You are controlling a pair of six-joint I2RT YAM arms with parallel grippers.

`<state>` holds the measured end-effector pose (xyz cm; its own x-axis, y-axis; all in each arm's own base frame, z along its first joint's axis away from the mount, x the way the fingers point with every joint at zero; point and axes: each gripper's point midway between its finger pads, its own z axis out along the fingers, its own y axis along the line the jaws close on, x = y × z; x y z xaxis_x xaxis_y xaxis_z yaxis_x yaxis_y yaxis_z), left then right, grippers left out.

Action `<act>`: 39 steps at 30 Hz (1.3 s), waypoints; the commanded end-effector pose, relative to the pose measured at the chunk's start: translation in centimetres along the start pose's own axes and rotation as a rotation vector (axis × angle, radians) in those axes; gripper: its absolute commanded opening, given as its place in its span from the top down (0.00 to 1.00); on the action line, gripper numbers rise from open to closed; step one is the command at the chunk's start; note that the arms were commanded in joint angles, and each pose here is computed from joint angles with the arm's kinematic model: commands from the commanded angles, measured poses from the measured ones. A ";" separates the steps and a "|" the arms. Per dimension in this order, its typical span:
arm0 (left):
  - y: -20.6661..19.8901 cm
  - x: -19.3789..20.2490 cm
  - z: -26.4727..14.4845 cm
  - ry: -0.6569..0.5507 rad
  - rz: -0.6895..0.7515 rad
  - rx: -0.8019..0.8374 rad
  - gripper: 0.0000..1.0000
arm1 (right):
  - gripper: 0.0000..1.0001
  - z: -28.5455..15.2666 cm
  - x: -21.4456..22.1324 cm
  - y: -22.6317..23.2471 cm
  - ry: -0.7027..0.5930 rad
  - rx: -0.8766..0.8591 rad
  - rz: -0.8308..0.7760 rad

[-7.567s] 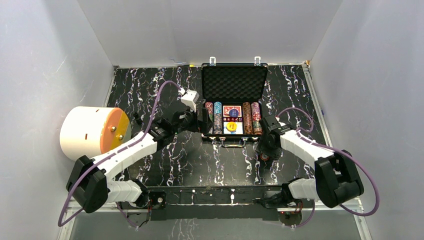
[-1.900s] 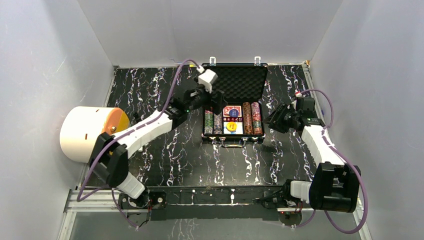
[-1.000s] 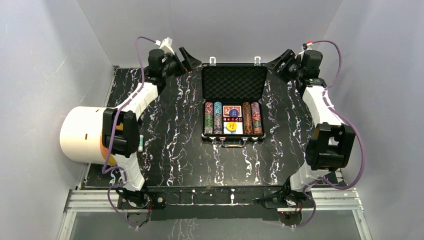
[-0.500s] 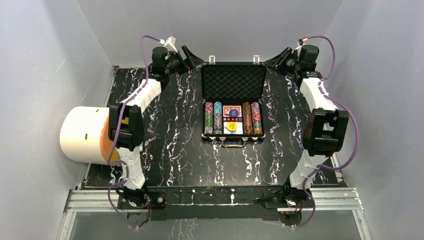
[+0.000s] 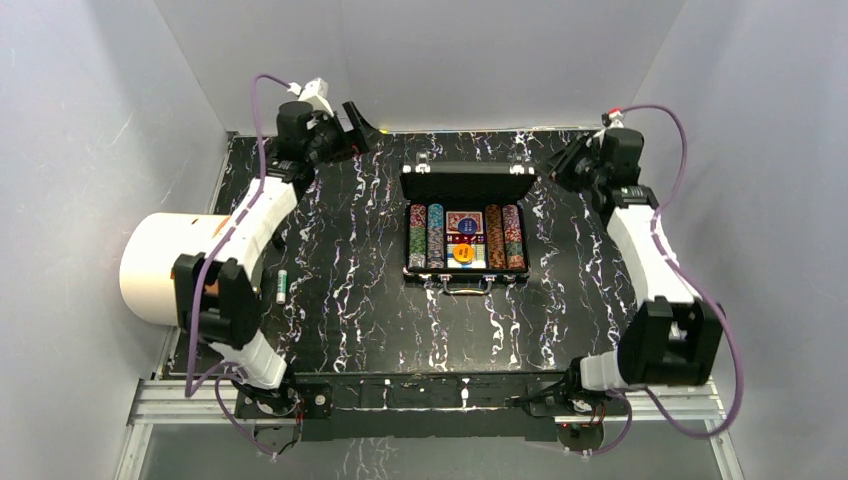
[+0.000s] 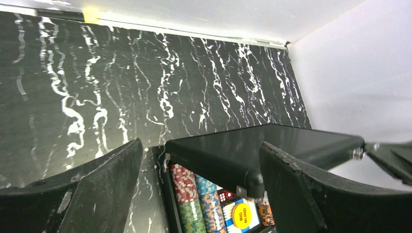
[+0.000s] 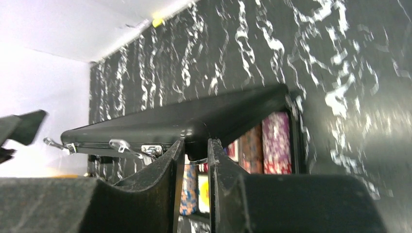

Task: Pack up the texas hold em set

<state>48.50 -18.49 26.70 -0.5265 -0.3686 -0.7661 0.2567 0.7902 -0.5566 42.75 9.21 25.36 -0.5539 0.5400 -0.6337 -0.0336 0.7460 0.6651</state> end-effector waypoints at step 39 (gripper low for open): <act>-1.0 29.1 -3.7 0.776 0.227 -0.110 0.66 | 0.69 -7.5 21.4 -8.1 0.447 0.350 -0.036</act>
<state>32.10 -30.57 9.03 -0.8685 0.1234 -0.4802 0.3726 0.8013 -0.4681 23.82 11.60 9.38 -0.8758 0.3430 -0.3396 0.1814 0.8859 0.4269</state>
